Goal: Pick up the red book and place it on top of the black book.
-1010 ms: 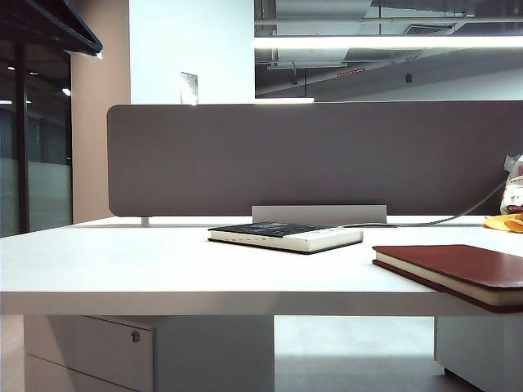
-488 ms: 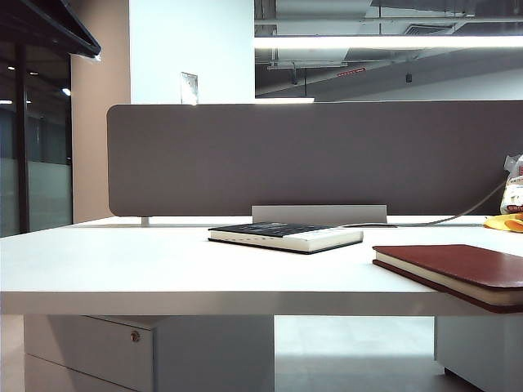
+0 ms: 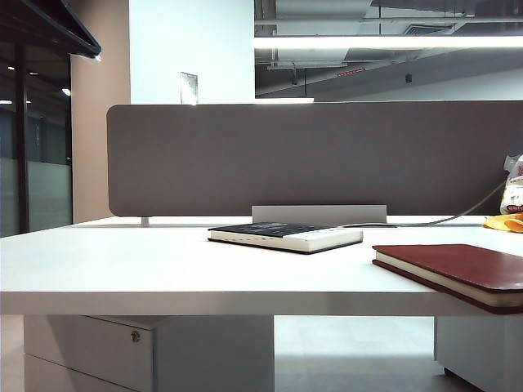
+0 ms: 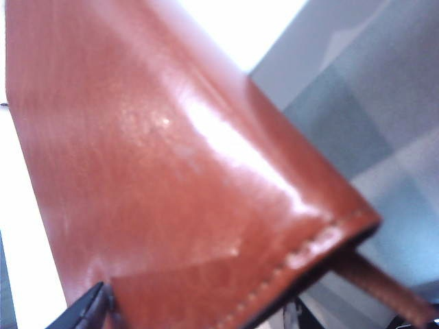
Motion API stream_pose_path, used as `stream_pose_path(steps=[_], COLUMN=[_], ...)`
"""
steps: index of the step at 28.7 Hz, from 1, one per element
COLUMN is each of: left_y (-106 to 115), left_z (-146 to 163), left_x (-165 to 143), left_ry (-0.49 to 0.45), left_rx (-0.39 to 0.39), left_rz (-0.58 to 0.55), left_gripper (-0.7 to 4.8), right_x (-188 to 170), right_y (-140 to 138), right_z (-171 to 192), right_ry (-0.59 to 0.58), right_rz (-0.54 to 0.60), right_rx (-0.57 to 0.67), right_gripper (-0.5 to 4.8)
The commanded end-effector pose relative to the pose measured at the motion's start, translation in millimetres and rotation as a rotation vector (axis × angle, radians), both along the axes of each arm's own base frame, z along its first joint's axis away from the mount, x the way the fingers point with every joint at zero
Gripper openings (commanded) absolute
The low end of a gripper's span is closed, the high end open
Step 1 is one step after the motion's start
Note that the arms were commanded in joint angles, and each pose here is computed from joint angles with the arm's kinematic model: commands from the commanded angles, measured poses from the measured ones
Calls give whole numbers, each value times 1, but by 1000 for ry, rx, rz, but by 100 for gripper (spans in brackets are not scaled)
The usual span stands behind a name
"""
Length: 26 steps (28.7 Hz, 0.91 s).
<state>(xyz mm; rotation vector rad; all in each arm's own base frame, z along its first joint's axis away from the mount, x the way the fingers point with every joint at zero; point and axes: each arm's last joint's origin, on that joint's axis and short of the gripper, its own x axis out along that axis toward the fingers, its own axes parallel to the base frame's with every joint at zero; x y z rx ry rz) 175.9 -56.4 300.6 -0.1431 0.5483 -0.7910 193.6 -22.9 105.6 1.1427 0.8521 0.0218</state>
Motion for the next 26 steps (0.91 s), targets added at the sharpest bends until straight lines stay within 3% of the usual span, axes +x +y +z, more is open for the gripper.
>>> stream_pose_path(steps=[1, 3, 6, 9, 12, 19, 26], left_y=[0, 0, 0, 0, 0, 0, 0], left_z=[3, 3, 3, 3, 3, 3, 3], left_x=[0, 0, 0, 0, 0, 0, 0], left_ry=[-16, -17, -17, -16, -18, -17, -23], left_rx=[-1, -1, -1, -2, -2, -2, -3], left_rz=[-3, -3, -3, -3, -3, -3, -3], left_gripper=[-5, -5, -5, -5, -5, -5, -5], right_x=[2, 2, 2, 3, 3, 5, 11], right_y=[0, 0, -1, -1, -1, -1, 2], right_z=[2, 2, 2, 2, 2, 5, 16], right_ry=[-21, -23, -25, -25, -34, -82, -226], right_rz=[-5, -9, -15, -25, -19, 17, 89], right_rx=[-8, -13, -19, -29, -37, -40, -9], right_gripper=[241, 204, 196, 100, 46, 18, -1])
